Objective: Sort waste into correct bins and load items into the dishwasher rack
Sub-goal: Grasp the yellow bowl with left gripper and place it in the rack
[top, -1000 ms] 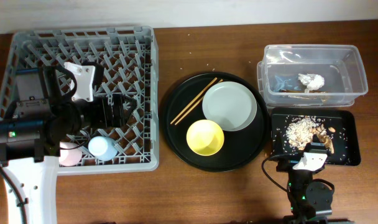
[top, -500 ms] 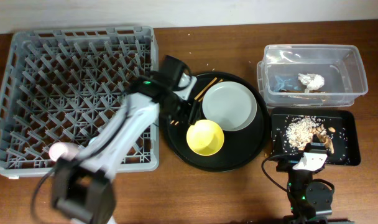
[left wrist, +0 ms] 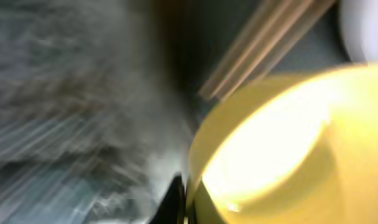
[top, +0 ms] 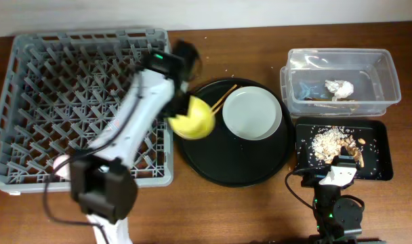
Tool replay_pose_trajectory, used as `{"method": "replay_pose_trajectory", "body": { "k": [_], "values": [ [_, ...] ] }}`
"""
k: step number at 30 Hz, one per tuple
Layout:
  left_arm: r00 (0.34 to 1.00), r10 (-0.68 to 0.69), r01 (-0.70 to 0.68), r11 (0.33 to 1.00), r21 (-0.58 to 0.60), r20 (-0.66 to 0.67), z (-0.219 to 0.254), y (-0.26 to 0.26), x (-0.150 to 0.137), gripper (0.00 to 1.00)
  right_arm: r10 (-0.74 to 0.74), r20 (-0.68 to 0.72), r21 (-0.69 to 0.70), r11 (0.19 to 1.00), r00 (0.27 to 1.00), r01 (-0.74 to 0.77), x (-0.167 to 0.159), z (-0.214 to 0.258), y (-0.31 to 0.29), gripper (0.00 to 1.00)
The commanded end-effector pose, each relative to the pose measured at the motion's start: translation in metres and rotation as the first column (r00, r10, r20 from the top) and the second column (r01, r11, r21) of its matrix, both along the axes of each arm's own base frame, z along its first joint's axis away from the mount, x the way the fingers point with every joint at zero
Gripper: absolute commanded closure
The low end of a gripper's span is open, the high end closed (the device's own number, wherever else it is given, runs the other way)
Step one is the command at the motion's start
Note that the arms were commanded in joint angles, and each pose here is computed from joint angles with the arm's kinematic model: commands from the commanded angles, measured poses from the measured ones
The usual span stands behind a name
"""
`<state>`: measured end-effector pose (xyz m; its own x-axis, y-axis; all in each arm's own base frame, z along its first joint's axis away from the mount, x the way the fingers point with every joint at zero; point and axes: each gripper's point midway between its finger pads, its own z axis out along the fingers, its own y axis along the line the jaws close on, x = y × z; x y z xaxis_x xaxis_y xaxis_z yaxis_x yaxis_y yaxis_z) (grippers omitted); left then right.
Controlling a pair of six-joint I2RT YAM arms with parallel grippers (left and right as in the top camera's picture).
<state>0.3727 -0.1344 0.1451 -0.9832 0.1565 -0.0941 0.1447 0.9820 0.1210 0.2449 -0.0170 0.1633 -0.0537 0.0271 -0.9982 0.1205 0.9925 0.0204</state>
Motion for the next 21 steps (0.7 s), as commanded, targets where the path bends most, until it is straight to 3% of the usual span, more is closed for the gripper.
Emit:
{"method": "replay_pose_trajectory", "body": {
  "k": [1,3,7,11,17,21],
  "values": [
    [0.887,0.241,-0.414,0.792,0.449,0.394,0.075,0.13,0.022,1.0,-0.007,-0.005,0.004,1.0,1.0,0.007,0.0,-0.004,-0.002,0.02],
    [0.82,0.29,-0.545,0.658,0.52,0.493,0.088,0.172,0.016,1.0,-0.007,-0.004,0.004,1.0,1.0,0.007,0.0,-0.003,-0.002,0.01],
    [0.756,0.27,-0.634,0.526,0.566,0.596,0.09,0.216,0.024,1.0,-0.007,-0.004,0.004,1.0,1.0,0.007,0.0,-0.003,-0.002,0.01],
    [0.706,0.233,-0.688,0.448,0.571,0.668,0.07,0.234,0.03,1.0,-0.007,-0.004,0.004,1.0,1.0,0.007,0.0,-0.003,-0.002,0.01],
    [0.764,0.22,-0.633,0.438,0.638,0.607,0.019,0.236,0.011,1.0,-0.007,-0.004,0.004,1.0,1.0,0.007,0.0,-0.003,-0.002,0.01],
    [0.783,0.156,-0.589,0.5,0.635,0.603,0.017,0.201,0.018,1.0,-0.007,-0.004,0.004,1.0,1.0,0.007,0.0,-0.003,-0.002,0.02]
  ]
}}
